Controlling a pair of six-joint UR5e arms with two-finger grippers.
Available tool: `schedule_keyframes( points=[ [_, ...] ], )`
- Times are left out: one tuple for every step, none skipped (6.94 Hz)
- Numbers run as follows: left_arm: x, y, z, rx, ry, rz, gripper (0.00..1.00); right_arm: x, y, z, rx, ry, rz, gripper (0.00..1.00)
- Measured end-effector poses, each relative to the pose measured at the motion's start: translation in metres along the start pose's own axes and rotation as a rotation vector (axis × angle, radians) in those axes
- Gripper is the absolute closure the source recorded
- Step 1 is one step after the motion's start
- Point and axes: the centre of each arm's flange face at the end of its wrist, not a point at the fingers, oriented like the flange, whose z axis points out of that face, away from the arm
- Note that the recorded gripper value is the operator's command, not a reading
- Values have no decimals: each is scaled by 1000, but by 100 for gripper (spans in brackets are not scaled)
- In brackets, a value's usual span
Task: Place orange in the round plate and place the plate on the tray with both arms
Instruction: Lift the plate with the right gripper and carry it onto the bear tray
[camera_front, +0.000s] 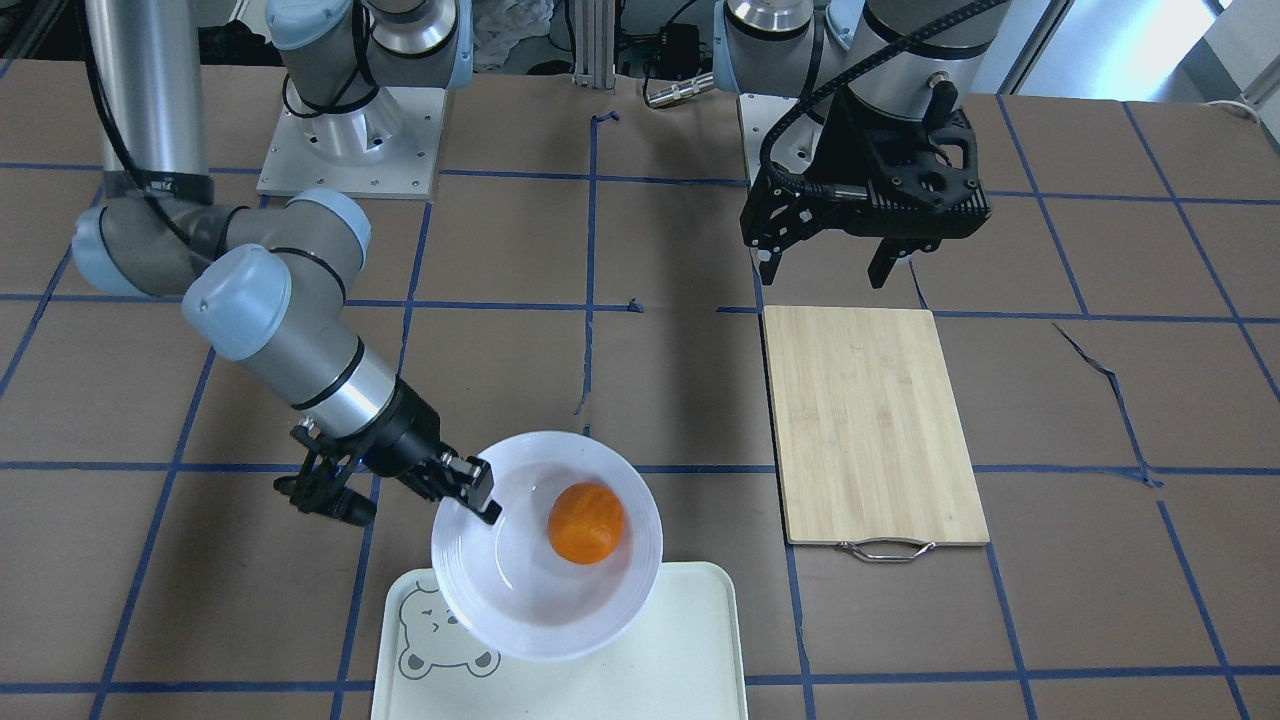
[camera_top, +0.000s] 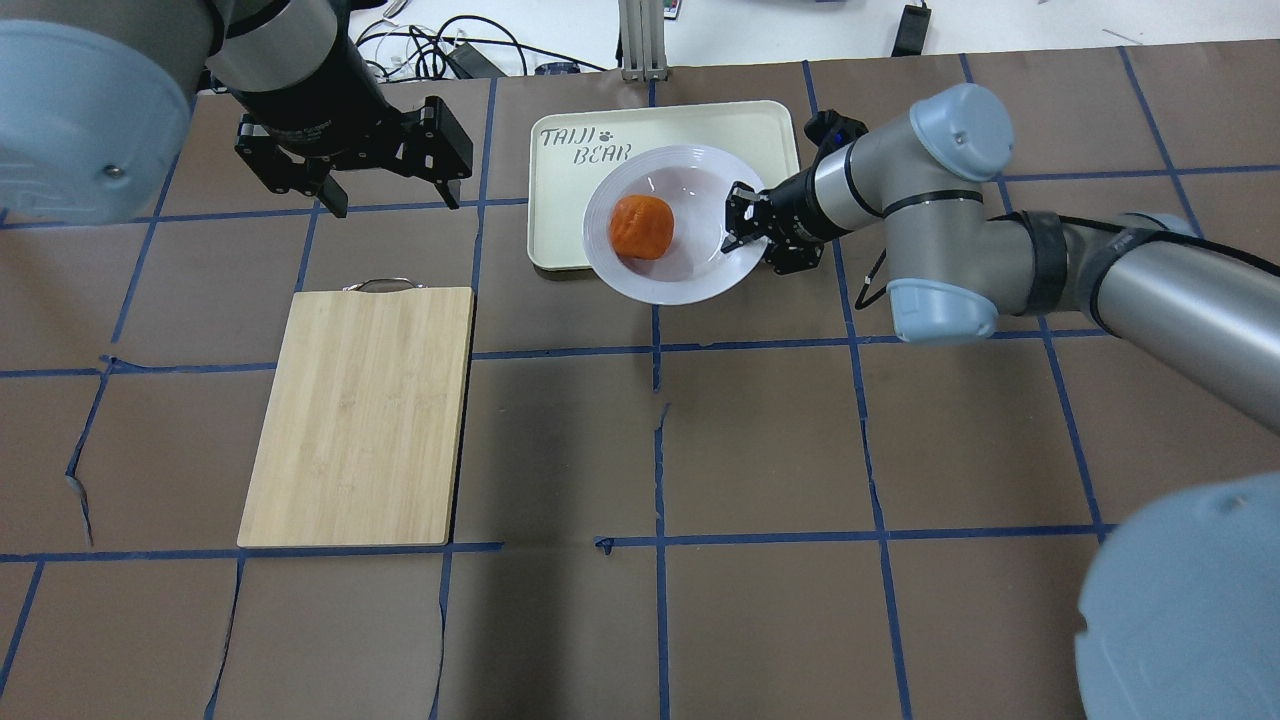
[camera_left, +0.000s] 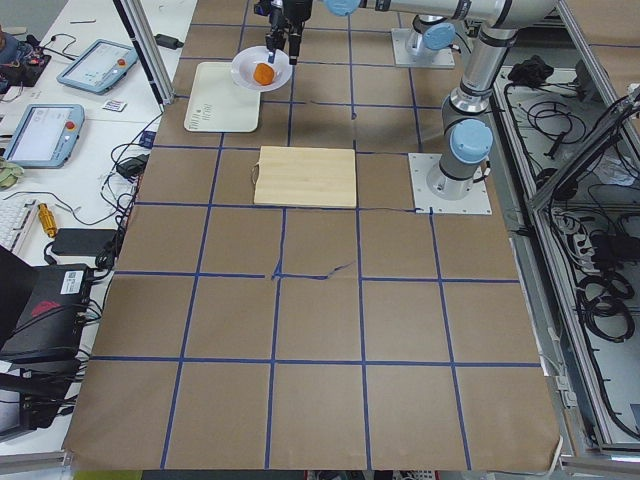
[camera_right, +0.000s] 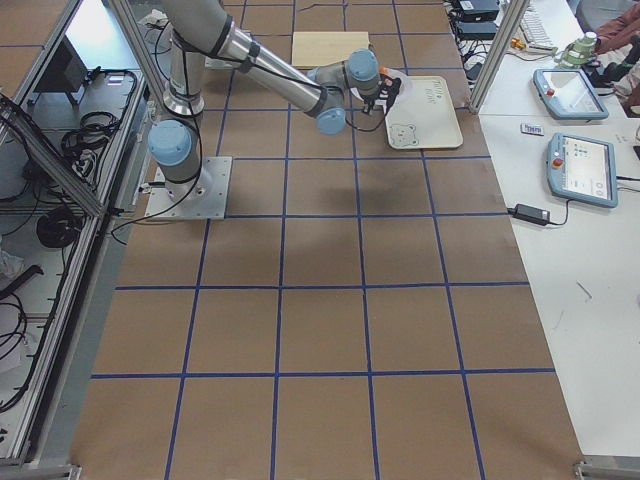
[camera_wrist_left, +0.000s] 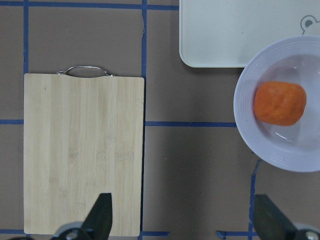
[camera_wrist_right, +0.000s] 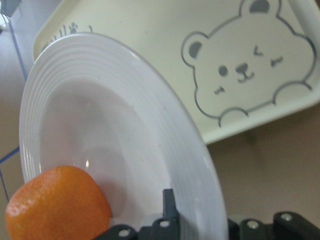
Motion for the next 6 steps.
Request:
schedule_keyframes(
  points=[
    [0, 0, 0, 0, 0, 0, 0, -11, -42, 20, 17, -16, 5, 100],
    [0, 0, 0, 0, 0, 0, 0, -16, -73, 41, 23, -25, 10, 100],
    [0, 0, 0, 0, 0, 0, 0, -16, -90, 56, 24, -27, 17, 100],
    [0, 0, 0, 0, 0, 0, 0, -15, -96, 65, 23, -25, 22, 89],
    [0, 0, 0, 0, 0, 0, 0, -12, -99, 70, 21, -18, 26, 31],
    [0, 0, 0, 0, 0, 0, 0, -9, -99, 75, 18, -10, 32, 16]
  ],
)
